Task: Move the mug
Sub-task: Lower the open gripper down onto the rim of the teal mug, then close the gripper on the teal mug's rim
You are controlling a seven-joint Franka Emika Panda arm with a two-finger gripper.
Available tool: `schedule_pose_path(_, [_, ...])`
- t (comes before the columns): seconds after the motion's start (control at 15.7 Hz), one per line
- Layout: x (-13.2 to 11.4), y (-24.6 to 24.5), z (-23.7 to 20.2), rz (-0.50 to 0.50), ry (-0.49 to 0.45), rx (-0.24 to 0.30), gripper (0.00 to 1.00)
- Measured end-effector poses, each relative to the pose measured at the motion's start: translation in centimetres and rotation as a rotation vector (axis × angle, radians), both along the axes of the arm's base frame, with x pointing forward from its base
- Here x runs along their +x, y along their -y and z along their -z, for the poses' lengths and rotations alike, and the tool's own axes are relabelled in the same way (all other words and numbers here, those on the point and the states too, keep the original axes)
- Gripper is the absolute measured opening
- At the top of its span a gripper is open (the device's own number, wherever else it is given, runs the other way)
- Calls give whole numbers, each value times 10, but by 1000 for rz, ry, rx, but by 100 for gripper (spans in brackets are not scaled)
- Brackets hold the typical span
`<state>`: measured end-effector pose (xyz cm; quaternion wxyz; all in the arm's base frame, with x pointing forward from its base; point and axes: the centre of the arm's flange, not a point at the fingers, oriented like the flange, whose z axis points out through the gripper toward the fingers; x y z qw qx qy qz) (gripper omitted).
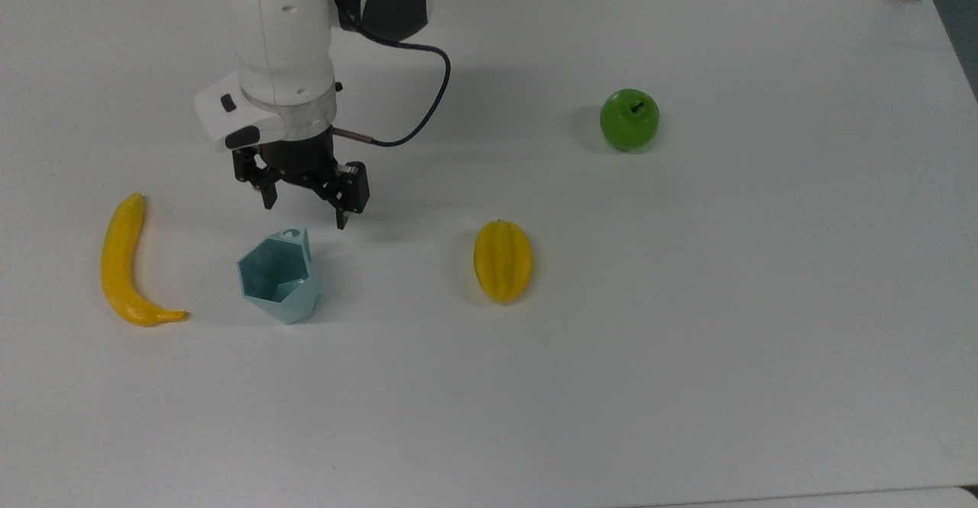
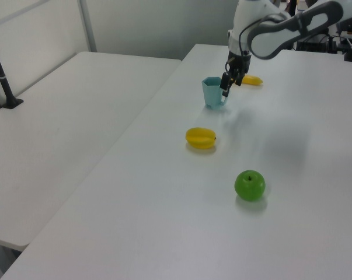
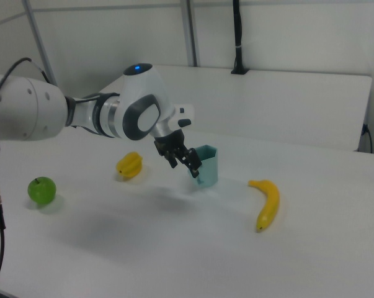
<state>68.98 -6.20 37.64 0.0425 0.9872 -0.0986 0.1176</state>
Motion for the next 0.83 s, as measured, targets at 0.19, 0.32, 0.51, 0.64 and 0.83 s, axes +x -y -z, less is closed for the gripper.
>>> schedule_pose_path(0.19, [7, 6, 20, 2, 30, -1, 73])
schedule_pose_path(0.32, [9, 6, 26, 0, 48, -1, 67])
schedule_pose_path(0.51, [14, 6, 30, -6, 85, -2, 35])
schedule_pose_path(0.64, [16, 6, 31, -8, 102, -3, 23])
schedule_pose_path(0.83, [16, 6, 31, -8, 104, -3, 23])
